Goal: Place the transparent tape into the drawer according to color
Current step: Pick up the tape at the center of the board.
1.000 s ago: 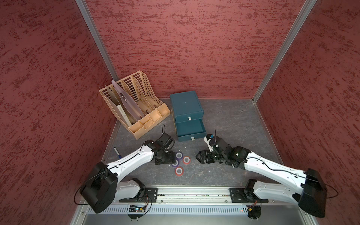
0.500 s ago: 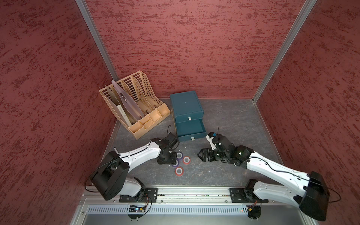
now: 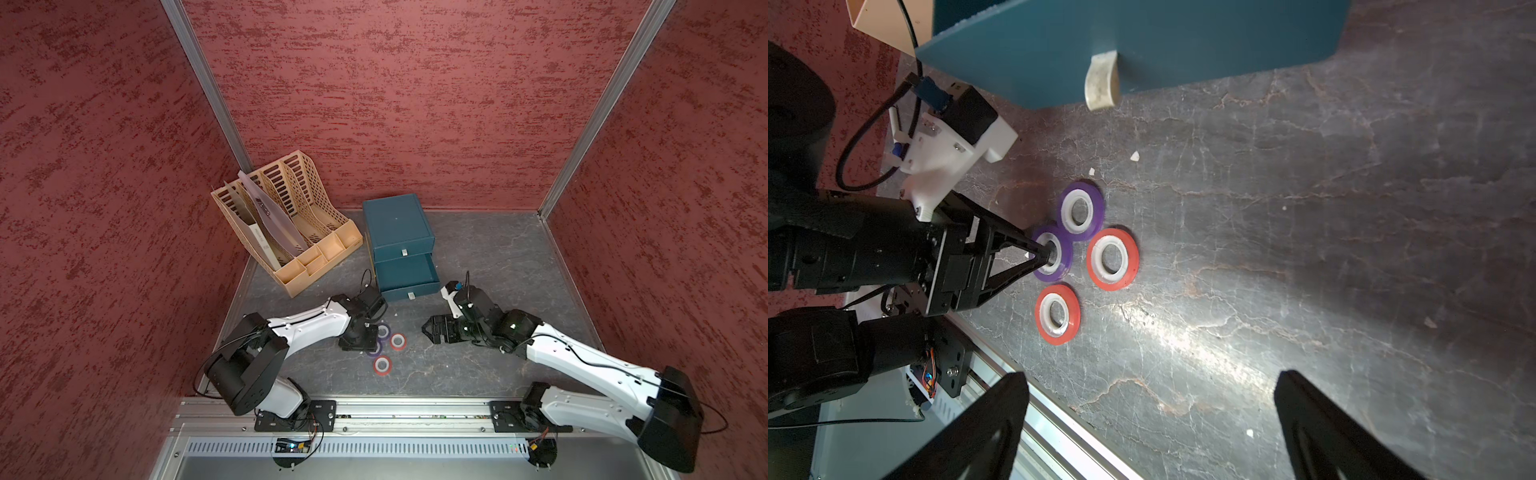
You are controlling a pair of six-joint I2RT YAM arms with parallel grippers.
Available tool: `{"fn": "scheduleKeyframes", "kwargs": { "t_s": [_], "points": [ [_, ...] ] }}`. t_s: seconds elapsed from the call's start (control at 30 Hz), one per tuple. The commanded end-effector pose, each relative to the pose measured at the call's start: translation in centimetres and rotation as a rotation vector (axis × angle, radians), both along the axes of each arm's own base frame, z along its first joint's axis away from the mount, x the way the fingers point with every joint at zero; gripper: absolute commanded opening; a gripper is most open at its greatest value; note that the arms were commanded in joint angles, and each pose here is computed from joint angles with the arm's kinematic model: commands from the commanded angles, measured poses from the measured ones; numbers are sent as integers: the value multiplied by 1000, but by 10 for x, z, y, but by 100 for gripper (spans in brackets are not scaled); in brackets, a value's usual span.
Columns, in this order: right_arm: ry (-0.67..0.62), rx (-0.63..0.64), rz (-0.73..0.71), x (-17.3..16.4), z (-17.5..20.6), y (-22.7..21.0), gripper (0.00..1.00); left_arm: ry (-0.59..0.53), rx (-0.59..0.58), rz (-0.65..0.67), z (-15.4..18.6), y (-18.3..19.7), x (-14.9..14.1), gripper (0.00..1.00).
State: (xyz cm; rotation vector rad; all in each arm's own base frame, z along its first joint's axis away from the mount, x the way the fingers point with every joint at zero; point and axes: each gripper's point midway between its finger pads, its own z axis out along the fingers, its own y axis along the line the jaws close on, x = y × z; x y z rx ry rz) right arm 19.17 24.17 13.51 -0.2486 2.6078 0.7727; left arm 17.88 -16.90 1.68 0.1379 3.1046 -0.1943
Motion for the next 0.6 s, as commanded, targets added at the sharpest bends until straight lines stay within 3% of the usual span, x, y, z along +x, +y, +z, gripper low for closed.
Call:
{"fn": "scheduleKeyframes", "kwargs": {
  "t_s": [0.0,0.57],
  "points": [
    [5,2,1,-2,-2,-5,99,-16,8,0,-4,-4,6,49],
    [18,14,-12,-2,-4,-6,99,17,48,10,-21,3,-2,9]
  ]
}}
